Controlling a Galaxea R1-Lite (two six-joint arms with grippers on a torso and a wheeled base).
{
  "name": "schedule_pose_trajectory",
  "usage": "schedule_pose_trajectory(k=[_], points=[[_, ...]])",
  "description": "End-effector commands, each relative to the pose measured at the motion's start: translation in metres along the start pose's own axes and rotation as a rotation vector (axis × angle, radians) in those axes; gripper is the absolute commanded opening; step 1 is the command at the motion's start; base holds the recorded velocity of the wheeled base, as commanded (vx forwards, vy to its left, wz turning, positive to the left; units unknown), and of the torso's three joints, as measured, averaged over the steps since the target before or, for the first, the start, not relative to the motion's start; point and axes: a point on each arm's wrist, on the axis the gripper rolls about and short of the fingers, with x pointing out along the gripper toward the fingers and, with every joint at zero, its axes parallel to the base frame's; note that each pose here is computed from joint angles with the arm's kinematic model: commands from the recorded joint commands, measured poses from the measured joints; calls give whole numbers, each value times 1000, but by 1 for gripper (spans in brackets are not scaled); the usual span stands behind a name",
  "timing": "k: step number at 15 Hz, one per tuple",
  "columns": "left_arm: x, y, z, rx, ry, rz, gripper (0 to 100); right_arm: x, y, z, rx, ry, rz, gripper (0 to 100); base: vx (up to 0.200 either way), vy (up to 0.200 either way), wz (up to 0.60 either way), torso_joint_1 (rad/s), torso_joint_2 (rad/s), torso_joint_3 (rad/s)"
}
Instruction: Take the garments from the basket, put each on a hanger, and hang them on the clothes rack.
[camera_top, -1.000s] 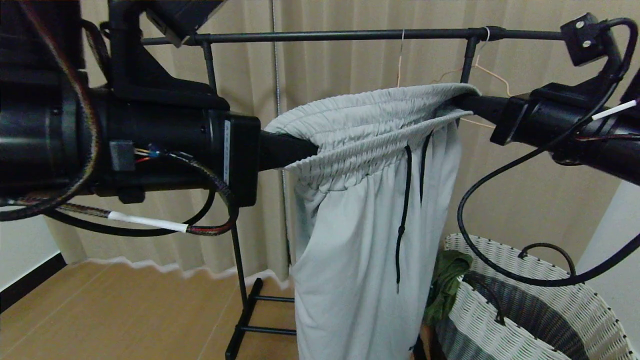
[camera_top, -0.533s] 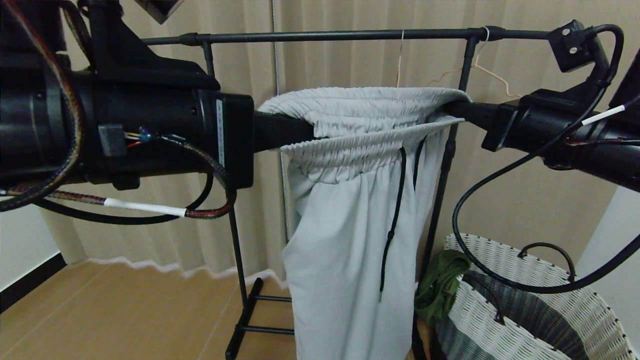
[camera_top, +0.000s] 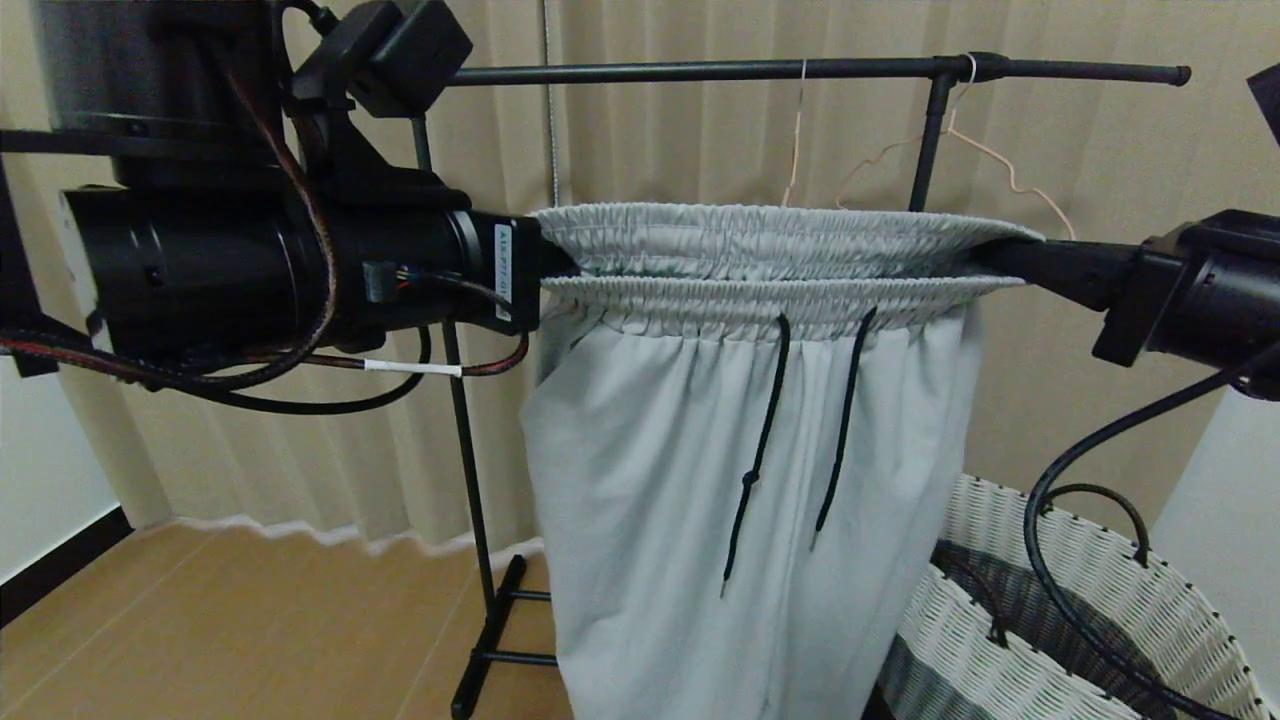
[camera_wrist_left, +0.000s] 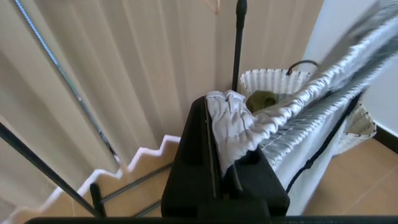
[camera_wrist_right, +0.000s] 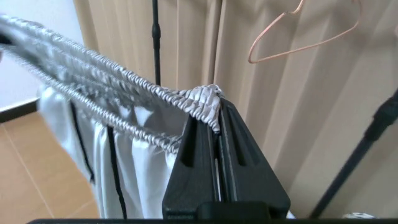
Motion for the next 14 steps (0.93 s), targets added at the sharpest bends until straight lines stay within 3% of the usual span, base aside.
schedule_pose_trajectory(k=[1, 8, 9, 14], points=[[0, -1, -4, 0, 15, -3, 0, -9, 3, 1, -8, -15, 2, 0, 0, 0, 0, 0, 0, 0], [-7, -2, -1, 3, -2, -6, 0, -9, 3, -4, -5, 4, 1, 0, 0, 0, 0, 0, 0, 0], [-6, -2, -1, 3, 0, -6, 0, -9, 3, -4, -4, 7, 0, 100, 0, 0, 0, 0, 0, 0], [-4, 2, -5, 1, 11, 55, 0, -26, 14, -10, -4, 4, 39, 100, 0, 0, 0, 0, 0, 0]])
